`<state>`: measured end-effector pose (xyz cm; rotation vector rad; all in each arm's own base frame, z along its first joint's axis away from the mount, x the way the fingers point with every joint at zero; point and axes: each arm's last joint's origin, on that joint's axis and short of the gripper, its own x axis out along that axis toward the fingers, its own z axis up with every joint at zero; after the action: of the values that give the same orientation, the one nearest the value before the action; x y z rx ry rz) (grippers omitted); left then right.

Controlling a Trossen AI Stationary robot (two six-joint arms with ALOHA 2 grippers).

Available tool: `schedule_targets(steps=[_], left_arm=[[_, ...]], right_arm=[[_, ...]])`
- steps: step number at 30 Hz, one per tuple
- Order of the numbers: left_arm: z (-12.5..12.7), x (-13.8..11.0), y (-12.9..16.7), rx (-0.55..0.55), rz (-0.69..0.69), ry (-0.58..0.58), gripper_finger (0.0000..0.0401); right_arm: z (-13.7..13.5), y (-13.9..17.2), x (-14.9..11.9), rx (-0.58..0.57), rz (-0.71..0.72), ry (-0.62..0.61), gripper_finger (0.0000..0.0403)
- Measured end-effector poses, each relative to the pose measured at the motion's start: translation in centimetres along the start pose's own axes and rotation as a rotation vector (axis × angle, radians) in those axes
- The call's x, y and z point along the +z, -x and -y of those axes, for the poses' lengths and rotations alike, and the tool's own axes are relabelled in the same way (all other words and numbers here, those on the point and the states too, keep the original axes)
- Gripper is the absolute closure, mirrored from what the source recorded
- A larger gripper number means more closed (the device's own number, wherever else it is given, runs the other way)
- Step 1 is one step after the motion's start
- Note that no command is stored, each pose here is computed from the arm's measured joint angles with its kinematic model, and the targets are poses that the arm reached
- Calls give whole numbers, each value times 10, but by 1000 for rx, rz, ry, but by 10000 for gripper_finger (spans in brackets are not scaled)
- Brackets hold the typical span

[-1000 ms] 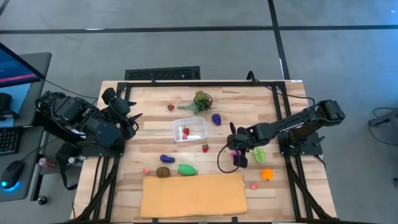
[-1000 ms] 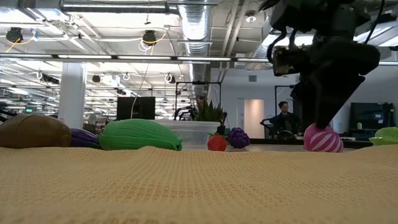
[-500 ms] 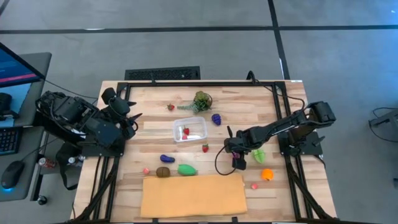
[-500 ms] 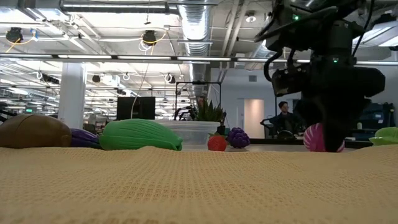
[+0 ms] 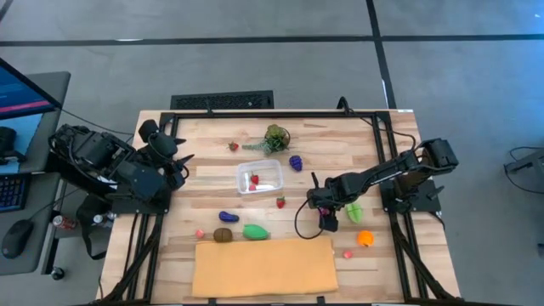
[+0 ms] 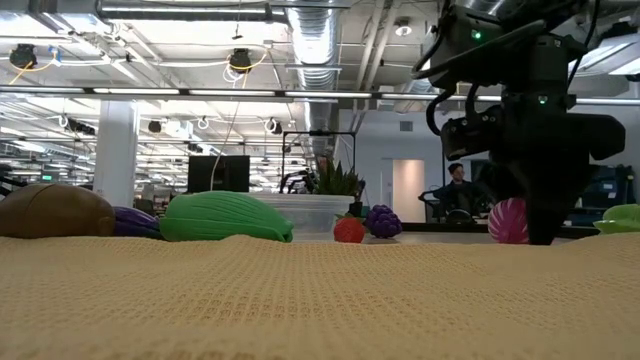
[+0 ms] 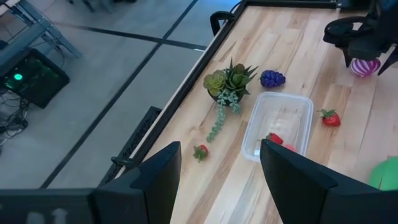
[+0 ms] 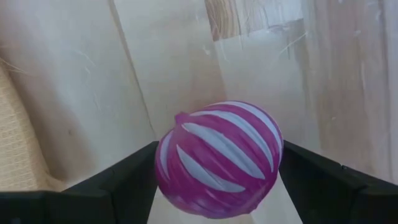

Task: Pick and placing Produce into tupperware
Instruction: Put the purple onion into the transparent bin

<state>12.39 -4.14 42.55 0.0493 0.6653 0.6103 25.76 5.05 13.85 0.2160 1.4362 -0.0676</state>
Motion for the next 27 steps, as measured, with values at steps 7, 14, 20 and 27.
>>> schedule_targets(steps=[7, 14, 20, 27], left_arm=[[0, 0, 0, 1, 1, 0, 189], [0, 0, 0, 1, 1, 0, 189], [0, 0, 0, 1, 0, 0, 189], [0, 0, 0, 1, 1, 1, 189]], right_arm=[[0, 0, 0, 0, 1, 0, 116], [0, 0, 0, 2, 4, -9, 122], [0, 0, 0, 2, 4, -10, 123], [0, 0, 0, 2, 4, -17, 123]])
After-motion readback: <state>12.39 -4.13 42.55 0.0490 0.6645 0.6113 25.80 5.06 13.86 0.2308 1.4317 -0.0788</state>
